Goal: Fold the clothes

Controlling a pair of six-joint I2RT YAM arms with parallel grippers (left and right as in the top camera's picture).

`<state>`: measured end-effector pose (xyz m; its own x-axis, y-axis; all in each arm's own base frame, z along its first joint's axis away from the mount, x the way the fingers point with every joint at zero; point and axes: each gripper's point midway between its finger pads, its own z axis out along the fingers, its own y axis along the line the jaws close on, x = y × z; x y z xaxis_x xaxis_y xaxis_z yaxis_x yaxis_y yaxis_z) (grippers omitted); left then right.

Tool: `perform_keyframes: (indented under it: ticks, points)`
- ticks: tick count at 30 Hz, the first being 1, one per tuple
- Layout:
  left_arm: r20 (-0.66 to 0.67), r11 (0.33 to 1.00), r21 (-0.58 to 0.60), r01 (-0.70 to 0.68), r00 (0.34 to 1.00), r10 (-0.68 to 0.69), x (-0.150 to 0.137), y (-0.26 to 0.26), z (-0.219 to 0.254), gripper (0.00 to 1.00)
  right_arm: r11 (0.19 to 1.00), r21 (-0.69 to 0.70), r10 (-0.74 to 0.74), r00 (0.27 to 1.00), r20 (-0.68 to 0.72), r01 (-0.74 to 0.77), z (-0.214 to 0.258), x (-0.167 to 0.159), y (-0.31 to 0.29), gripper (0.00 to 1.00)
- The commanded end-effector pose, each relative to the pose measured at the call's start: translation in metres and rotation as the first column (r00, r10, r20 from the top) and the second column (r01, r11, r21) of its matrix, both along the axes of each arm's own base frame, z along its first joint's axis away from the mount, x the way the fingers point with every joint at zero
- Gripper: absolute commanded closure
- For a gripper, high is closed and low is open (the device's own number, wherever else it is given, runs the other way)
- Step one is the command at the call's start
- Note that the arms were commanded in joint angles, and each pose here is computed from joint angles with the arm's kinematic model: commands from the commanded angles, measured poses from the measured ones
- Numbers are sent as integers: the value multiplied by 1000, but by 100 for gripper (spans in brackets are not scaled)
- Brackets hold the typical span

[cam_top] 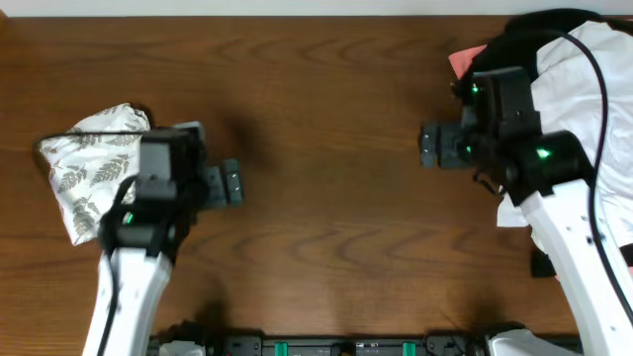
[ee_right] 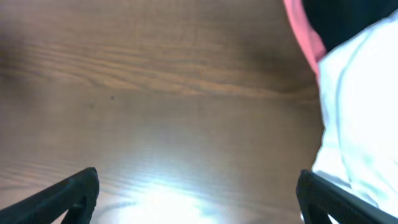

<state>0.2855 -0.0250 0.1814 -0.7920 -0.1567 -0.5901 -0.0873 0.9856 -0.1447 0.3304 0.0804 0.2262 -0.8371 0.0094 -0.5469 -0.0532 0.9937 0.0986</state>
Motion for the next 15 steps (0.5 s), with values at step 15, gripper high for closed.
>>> perform_keyframes:
  ticks: [15]
  points:
    - [542,999,-15,-49,839,49,-109,20,126,2,994,113,-49,876,480,-7,65,-119,-20,1]
